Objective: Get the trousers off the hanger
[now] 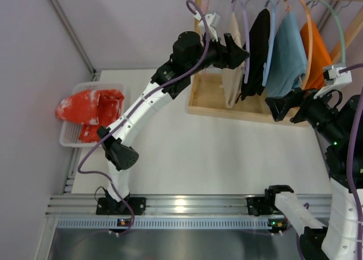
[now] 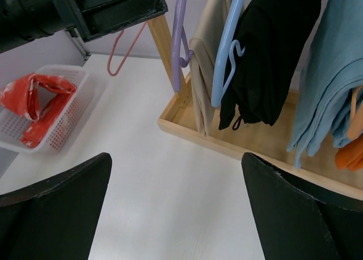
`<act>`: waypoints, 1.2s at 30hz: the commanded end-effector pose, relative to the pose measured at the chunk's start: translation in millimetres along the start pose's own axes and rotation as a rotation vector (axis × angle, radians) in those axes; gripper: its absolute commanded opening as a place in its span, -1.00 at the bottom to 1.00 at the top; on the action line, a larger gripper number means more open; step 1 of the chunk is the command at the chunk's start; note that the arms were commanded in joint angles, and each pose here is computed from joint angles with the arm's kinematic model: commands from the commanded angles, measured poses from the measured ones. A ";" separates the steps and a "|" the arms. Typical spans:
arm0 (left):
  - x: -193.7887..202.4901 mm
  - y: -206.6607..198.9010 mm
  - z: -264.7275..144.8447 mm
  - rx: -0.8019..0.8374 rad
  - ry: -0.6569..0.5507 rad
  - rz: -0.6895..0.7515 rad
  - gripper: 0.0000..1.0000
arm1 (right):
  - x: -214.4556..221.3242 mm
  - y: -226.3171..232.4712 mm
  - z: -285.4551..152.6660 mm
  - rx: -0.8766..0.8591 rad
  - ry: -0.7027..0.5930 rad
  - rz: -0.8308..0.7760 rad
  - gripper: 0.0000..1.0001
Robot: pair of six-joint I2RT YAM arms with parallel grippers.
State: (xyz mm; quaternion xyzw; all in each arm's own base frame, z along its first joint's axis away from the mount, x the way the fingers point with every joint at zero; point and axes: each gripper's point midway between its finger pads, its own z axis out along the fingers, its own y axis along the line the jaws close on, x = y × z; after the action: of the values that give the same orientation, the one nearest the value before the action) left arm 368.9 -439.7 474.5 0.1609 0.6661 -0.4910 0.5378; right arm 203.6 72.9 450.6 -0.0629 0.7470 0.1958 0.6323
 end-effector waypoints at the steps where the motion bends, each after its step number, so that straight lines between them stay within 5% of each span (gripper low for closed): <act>1: -32.6 -20.7 9.2 0.068 -0.124 -0.001 0.57 | -17.1 -2.8 -2.5 0.025 -0.066 -0.012 0.99; 10: -10.3 -30.6 36.3 0.184 -0.110 -0.049 0.47 | -12.8 -6.6 -4.5 0.042 -0.055 -0.039 0.98; 16: -5.5 -37.6 43.5 0.263 -0.113 -0.118 0.15 | -12.0 -6.7 -7.4 0.046 -0.058 -0.048 0.99; 21: -16.3 -47.5 44.3 0.322 -0.162 -0.129 -0.30 | -11.5 -6.7 -10.4 0.050 -0.058 -0.060 0.99; 22: -19.4 -45.2 45.3 0.307 -0.178 -0.124 -0.55 | -11.3 -6.3 -11.0 0.048 -0.058 -0.061 0.99; 26: -28.2 -41.5 45.5 0.277 -0.215 -0.110 -1.00 | -10.5 -4.4 -12.0 0.040 -0.061 -0.055 0.99; 36: -93.6 -69.7 17.2 0.323 -0.422 0.092 -1.00 | -9.2 0.4 -10.0 0.011 -0.073 -0.036 0.99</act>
State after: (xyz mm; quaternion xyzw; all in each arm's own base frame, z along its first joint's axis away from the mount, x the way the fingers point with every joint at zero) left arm 387.1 -497.7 474.4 0.1491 0.6008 -0.5841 0.5249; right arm 195.9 68.3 447.9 -0.0670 0.7427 0.1795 0.6416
